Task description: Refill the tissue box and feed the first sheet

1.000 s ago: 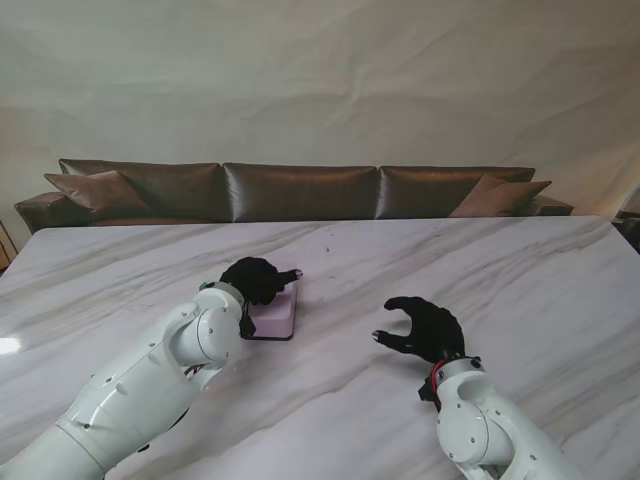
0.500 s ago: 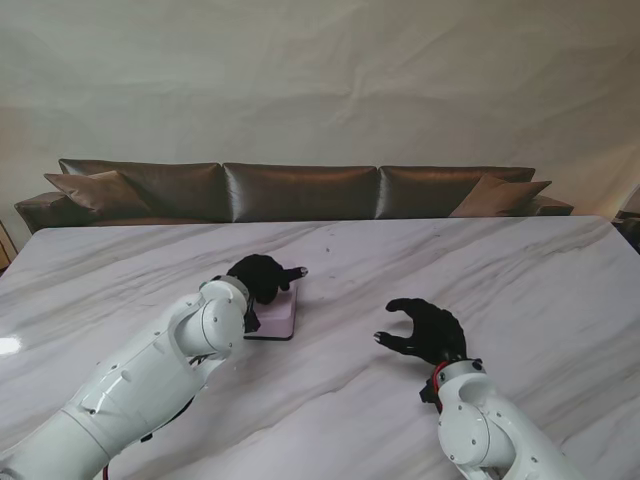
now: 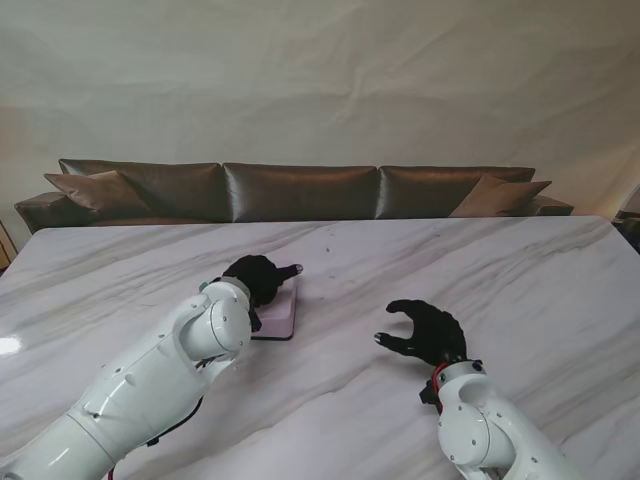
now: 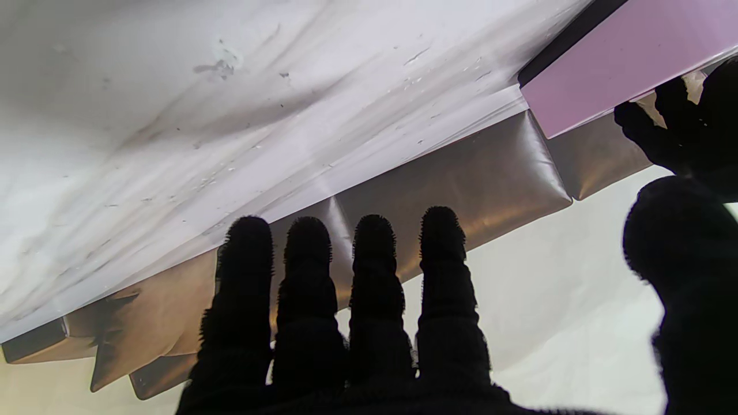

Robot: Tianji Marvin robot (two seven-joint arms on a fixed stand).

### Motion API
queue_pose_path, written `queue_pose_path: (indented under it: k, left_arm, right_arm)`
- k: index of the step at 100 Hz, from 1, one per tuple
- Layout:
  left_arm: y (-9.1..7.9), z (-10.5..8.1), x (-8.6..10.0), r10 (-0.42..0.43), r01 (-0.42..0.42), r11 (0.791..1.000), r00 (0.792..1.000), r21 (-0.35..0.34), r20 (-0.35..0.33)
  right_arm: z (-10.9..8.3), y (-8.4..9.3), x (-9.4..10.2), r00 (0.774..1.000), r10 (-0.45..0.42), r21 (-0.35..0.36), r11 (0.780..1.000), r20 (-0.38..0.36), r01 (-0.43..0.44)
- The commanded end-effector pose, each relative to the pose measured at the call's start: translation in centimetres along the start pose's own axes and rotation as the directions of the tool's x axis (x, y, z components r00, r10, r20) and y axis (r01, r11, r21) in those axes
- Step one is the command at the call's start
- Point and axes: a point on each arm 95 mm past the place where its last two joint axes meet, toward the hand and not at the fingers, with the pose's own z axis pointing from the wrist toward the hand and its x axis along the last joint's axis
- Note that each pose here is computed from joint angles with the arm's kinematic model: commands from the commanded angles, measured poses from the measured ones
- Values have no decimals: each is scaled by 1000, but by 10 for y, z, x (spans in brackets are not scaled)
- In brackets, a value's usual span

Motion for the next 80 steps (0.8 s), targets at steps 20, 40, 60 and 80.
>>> queue_pose_path:
  k: [20, 40, 60, 80]
  left_arm:
    - [7, 8, 9, -57, 55, 995, 998, -84, -25]
    - [11, 6, 21, -99, 89, 988, 992, -128, -77]
    - [16, 5, 30, -164, 139, 973, 977, -185, -132]
    - [22, 5, 41, -197, 146, 959, 959, -241, -202]
  right_arm:
    - [-2, -3, 0, 1000, 2, 19, 1000, 4, -2]
    - [-2, -2, -1, 1000, 2, 16, 1000, 7, -2]
    - [-3, -1, -1, 1000, 0, 15, 1000, 8, -1]
    - [-4, 0, -1, 1000, -3, 13, 1000, 11, 3]
